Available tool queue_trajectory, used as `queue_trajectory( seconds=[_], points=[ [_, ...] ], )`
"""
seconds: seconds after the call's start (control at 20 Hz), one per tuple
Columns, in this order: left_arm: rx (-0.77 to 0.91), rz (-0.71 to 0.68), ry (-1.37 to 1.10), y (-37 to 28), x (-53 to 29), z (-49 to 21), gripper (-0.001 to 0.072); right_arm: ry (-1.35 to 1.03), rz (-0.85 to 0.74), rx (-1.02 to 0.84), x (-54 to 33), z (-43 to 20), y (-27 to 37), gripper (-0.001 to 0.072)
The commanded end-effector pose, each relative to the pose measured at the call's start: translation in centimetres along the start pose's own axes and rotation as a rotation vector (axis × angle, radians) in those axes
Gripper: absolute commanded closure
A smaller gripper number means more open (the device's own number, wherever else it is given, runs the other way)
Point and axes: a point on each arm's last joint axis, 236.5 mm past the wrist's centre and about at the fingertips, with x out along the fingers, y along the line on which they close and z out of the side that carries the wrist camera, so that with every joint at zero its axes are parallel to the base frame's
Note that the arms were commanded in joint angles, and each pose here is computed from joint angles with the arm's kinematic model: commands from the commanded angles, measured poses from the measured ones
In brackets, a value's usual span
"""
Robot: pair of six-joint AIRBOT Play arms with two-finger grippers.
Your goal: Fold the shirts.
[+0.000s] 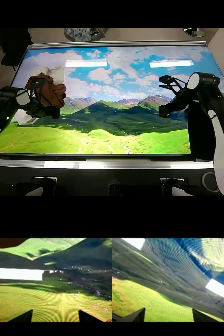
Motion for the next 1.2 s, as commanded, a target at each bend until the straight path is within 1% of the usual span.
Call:
queue_trajectory(
  seconds=[0.0, 0.8, 0.9, 1.15],
  points=[
    [0.0, 0.0, 0.0, 0.0, 0.0, 0.0, 0.0028, 0.001, 0.0, 0.0, 0.0, 0.0, 0.0, 0.0033],
    [-0.001, 0.0, 0.0, 0.0, 0.0, 0.0, 0.0028, 0.0, 0.0, 0.0, 0.0, 0.0, 0.0, 0.0033],
    [-0.026, -0.021, -0.002, -0.5, 0.0, 0.0, 0.0028, 0.001, 0.0, 0.001, 0.0, 0.0, 0.0, 0.0033],
    [-0.033, -0.054, -0.133, -1.2, -0.2, 3.2, 0.0028, -0.026, -0.015, 0.002, 0.0, 0.6, -0.4, 0.0033]
  ],
)
